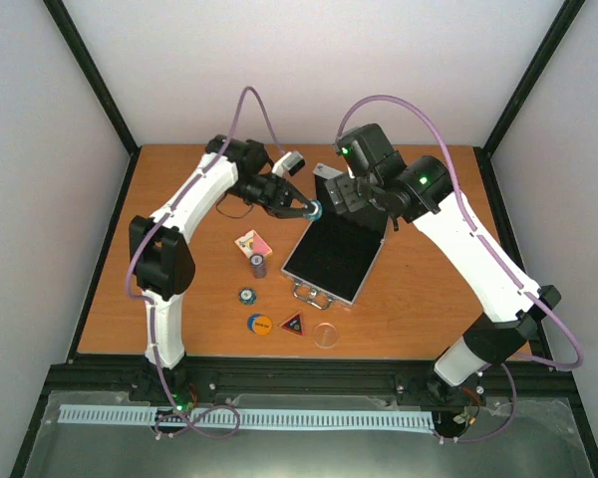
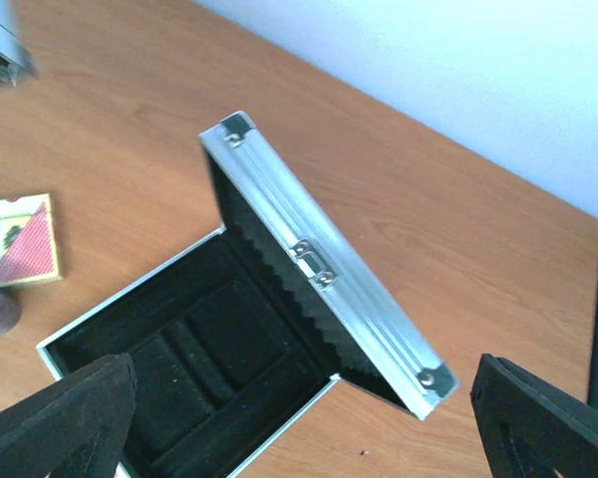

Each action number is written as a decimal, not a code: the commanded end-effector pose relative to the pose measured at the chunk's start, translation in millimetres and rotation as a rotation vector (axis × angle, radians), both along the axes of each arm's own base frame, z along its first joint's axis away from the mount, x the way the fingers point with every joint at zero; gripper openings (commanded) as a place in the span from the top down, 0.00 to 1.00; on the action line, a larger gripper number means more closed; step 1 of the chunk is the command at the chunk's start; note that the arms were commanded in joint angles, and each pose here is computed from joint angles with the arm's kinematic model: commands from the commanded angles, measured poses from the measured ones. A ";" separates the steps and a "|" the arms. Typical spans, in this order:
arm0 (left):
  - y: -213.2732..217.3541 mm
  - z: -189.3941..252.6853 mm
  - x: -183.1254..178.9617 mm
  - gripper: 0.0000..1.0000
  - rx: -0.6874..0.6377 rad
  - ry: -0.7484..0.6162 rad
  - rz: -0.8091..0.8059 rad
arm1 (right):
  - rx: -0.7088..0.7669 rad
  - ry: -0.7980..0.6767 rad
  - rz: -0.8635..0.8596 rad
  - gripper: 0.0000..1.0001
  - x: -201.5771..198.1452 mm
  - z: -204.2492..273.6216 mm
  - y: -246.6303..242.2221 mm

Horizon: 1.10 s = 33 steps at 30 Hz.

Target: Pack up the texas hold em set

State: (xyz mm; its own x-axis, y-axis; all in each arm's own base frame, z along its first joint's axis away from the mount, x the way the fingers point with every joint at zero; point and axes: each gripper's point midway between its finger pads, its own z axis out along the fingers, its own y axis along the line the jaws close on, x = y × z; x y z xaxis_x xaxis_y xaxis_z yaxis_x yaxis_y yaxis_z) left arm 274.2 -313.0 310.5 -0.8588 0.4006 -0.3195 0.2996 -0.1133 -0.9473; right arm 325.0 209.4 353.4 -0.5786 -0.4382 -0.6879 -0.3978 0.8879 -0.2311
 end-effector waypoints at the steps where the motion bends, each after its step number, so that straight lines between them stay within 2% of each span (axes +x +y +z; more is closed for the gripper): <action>1: 14.3 62.6 -1.1 0.99 -0.119 -0.113 0.037 | -0.016 -0.111 -0.111 0.06 7.3 29.5 -23.6; 4: 18.7 62.2 7.7 0.99 -0.063 -0.164 0.057 | -0.033 -0.145 -0.164 0.06 8.0 37.7 -35.2; 5: 18.4 55.6 13.6 0.99 -0.001 -0.186 0.074 | -0.036 -0.157 -0.184 0.06 7.8 41.4 -39.5; 6: 17.0 41.4 24.9 0.99 0.127 -0.229 0.131 | -0.039 -0.166 -0.204 0.06 7.7 43.7 -43.3; 7: 19.0 27.9 45.3 0.99 0.262 -0.272 0.255 | -0.034 -0.174 -0.217 0.05 7.0 46.4 -46.2; 8: 24.4 30.4 58.3 0.99 0.294 -0.310 0.340 | -0.028 -0.181 -0.222 0.05 6.3 48.4 -47.7; 10: 29.7 42.2 62.5 0.99 0.253 -0.261 0.336 | -0.022 -0.186 -0.223 0.05 5.5 48.4 -48.8; 16: 43.5 1.8 75.3 0.99 0.516 -0.312 0.400 | -0.022 -0.190 -0.236 0.05 1.5 39.4 -55.6; 22: 59.6 -46.3 68.0 0.99 0.718 -0.254 0.434 | -0.003 -0.216 -0.283 0.05 -2.1 32.2 -68.0; 24: 62.9 -58.8 61.1 0.99 0.809 -0.310 0.426 | -0.006 -0.226 -0.296 0.05 -3.7 28.7 -72.4; 26: 63.1 -75.2 55.6 0.99 0.918 -0.422 0.398 | -0.004 -0.227 -0.308 0.05 -5.9 23.1 -76.1; 28: 57.4 -85.2 48.2 0.99 0.957 -0.501 0.342 | 0.008 -0.221 -0.324 0.05 -9.1 17.7 -80.7; 33: 41.7 -82.0 43.9 0.99 0.888 -0.582 0.311 | 0.024 -0.214 -0.342 0.04 -17.1 10.8 -89.5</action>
State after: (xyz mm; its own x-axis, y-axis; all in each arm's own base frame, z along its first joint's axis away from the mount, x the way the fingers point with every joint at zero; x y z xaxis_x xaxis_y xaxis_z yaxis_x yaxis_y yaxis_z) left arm 314.5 -271.5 204.8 -0.8579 0.4307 -0.2803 0.5138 0.7288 -0.4526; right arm 311.7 132.3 353.1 -0.5621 -0.2999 -0.7708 -0.0883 0.9484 -0.3045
